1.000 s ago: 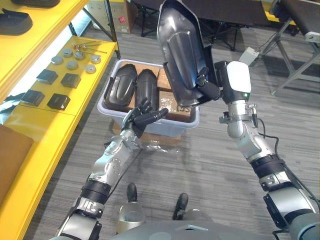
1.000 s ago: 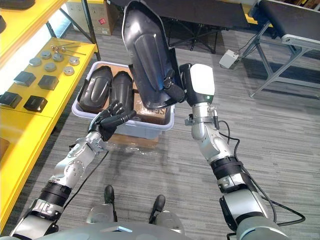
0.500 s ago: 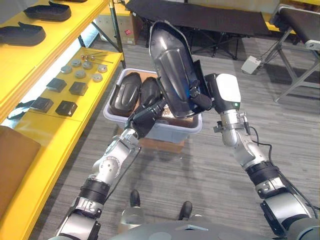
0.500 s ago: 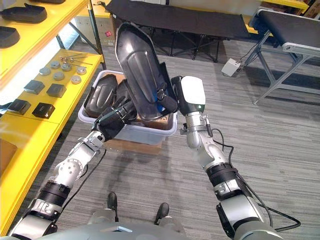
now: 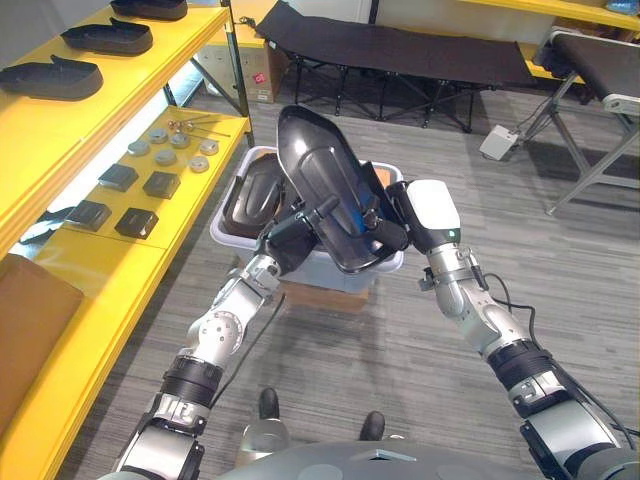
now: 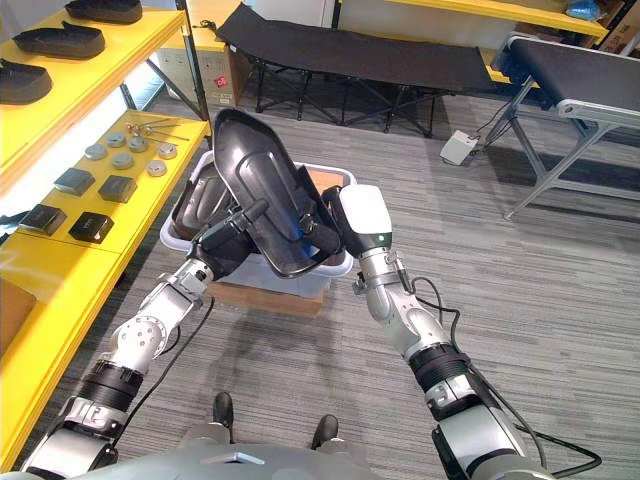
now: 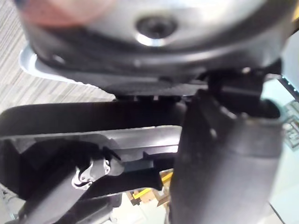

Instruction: Walk over and take three plastic housings, then place them on the shelf

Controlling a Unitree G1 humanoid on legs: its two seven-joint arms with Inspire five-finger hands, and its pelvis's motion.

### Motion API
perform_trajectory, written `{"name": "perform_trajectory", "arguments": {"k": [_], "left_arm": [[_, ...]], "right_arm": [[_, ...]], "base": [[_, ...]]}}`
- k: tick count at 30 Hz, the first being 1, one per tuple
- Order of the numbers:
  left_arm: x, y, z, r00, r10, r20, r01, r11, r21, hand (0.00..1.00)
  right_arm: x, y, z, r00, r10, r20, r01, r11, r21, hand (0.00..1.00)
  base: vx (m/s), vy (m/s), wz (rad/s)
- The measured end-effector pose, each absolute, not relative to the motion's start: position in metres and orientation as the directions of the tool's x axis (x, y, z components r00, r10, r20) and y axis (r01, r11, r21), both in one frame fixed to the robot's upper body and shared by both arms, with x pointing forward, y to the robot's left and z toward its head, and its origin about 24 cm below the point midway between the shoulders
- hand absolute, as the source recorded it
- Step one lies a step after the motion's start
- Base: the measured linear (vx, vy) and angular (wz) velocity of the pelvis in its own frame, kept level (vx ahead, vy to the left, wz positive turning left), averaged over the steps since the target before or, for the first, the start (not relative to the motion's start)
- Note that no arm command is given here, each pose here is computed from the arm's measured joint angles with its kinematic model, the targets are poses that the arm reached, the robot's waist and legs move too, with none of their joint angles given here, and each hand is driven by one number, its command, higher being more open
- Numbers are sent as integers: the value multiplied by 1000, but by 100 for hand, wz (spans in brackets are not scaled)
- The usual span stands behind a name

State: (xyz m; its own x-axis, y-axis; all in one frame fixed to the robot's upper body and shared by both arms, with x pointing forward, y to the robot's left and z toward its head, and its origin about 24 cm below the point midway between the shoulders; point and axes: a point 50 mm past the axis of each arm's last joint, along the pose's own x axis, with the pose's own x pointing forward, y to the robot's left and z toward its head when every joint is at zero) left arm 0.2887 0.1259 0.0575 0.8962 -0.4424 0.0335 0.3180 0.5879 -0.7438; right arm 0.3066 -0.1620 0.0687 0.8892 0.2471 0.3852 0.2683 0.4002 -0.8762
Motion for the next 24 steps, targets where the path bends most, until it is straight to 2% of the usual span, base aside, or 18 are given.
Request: {"name": "perform_trajectory", "arguments": {"k": [6, 9, 12, 13, 24], "left_arm": [[288, 127, 59, 918, -395, -29, 302, 747, -593, 100], [288, 125, 56, 926, -372, -67, 280, 794, -540, 100], [287, 123, 54, 927, -365, -79, 264, 791, -552, 100], [286, 123, 53, 930, -359, -84, 256, 792, -554, 0], [274, 121, 32, 953, -252, -168, 105, 794, -598, 0]], "right_arm": [[306, -161, 70, 884, 261, 389, 263, 409, -873, 0], [305, -156, 70, 877, 288, 384, 243, 425, -872, 0], [302, -147, 69, 868, 313, 384, 222, 447, -866, 0], [301, -146, 69, 869, 311, 384, 218, 456, -863, 0], [279, -134, 35, 918, 279, 281, 97, 528, -843, 0]], "base": [[24, -5, 0], [0, 0, 0], [0, 0, 0], [0, 0, 0], [0, 0, 0]]}}
